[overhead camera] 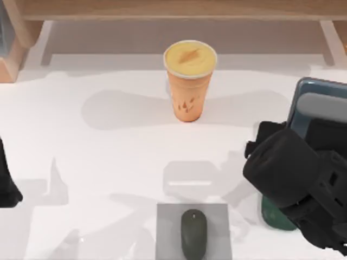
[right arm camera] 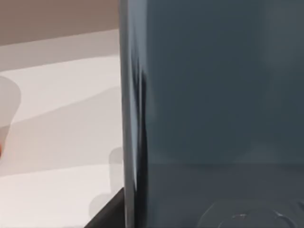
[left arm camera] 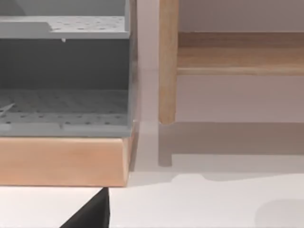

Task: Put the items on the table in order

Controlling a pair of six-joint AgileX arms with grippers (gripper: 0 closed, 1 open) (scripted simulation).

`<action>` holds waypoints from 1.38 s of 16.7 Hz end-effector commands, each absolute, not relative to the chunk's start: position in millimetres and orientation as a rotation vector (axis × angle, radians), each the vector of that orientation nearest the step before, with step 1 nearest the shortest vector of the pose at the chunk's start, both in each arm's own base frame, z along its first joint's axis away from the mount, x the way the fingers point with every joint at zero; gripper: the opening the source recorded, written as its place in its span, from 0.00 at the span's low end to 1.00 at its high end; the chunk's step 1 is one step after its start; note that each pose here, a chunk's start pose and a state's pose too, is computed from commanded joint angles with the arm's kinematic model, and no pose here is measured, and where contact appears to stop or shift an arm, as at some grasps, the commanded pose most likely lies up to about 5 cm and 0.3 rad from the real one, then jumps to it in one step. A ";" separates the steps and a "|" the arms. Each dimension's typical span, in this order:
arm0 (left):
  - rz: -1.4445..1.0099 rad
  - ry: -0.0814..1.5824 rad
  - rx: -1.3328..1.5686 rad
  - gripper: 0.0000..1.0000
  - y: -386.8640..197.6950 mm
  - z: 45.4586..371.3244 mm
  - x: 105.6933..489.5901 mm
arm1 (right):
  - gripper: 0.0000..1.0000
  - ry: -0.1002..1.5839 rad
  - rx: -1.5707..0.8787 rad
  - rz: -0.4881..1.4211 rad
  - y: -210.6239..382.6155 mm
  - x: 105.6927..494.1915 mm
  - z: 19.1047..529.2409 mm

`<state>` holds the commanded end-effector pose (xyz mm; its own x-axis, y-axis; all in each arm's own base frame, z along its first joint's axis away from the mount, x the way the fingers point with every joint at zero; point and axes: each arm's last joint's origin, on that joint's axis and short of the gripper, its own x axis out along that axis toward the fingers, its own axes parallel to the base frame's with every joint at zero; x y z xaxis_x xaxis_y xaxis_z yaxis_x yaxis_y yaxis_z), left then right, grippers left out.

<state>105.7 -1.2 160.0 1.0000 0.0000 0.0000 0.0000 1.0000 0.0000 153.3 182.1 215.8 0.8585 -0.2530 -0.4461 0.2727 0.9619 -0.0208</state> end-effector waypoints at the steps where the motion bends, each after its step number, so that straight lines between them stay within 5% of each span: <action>1: 0.000 0.000 0.000 1.00 -1.2 160.0 105.7 | 0.00 0.462 0.044 -0.276 182.1 153.3 215.8; 14: 0.000 0.000 0.000 1.00 -1.2 160.0 105.7 | 0.98 0.462 0.044 -0.276 182.1 153.3 215.8; 23: 0.000 0.000 0.000 1.00 -1.2 160.0 105.7 | 1.00 0.462 0.044 -0.275 182.3 153.0 216.0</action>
